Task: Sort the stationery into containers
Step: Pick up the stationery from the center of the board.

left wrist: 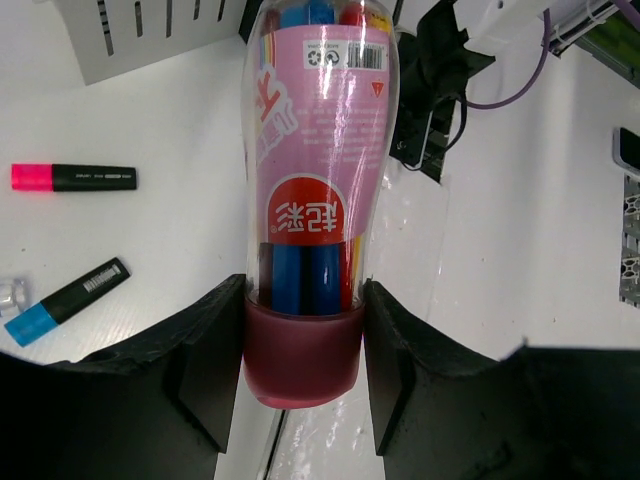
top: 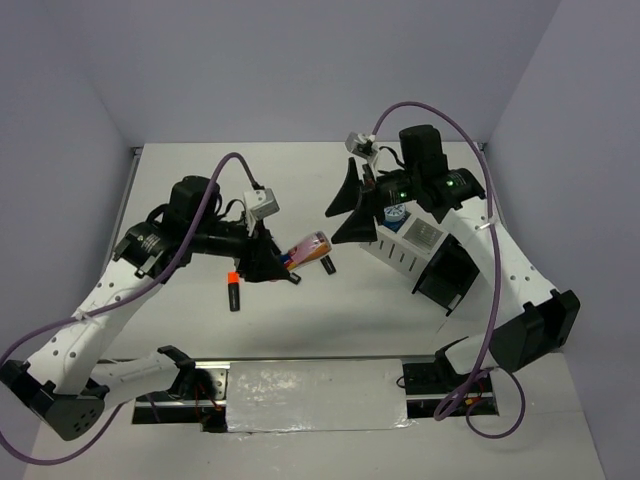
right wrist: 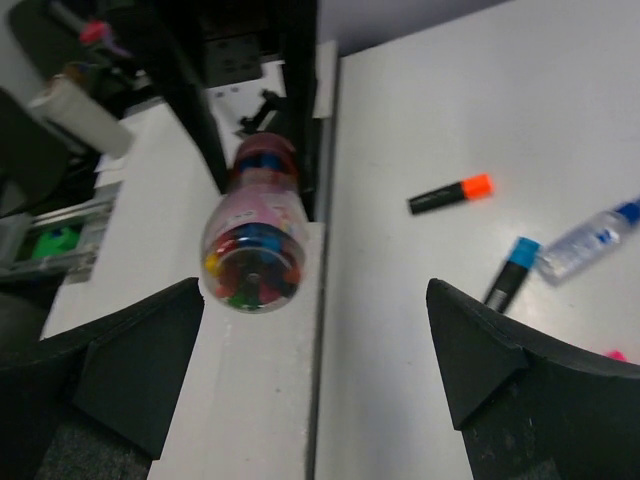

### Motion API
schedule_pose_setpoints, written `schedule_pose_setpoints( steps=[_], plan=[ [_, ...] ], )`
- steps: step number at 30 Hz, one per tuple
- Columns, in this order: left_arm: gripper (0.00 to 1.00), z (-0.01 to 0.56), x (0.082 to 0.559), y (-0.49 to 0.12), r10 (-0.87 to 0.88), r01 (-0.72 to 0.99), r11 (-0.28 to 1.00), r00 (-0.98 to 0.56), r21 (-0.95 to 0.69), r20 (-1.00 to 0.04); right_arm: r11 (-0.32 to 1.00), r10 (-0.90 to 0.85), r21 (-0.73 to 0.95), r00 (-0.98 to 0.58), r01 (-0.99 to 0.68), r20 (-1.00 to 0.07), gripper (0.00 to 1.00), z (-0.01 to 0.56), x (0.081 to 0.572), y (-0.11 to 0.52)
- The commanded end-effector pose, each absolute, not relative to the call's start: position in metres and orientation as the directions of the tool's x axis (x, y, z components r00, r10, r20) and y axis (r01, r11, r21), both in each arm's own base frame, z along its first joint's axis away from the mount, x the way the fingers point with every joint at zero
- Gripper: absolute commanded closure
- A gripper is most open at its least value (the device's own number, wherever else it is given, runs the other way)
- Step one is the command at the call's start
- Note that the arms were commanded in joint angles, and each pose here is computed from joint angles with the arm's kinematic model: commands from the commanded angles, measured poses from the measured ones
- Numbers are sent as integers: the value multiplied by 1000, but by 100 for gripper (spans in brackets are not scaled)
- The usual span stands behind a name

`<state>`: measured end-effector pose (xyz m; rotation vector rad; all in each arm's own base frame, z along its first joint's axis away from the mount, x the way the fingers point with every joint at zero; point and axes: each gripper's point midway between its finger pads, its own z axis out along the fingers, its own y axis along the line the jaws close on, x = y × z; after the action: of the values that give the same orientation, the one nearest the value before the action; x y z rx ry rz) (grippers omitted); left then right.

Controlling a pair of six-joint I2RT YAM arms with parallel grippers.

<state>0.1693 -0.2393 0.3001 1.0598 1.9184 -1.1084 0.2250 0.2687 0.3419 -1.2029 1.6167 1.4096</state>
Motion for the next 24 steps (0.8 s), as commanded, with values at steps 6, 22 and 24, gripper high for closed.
schedule_pose_setpoints(
  steps=[6,22,24],
  plan=[
    [100,310,166,-246,294,901,246,-422,-359,-858,-327,-203,446,-399,-833,-894,0,379,162,281],
    [100,329,173,-257,255,921,191,-382,-341,-888,-143,-288,457,-405,-878,-868,23,328,176,296],
    [100,327,173,-258,258,919,182,-388,-350,-885,-146,-278,469,-418,-871,-865,29,329,174,297]
  ],
)
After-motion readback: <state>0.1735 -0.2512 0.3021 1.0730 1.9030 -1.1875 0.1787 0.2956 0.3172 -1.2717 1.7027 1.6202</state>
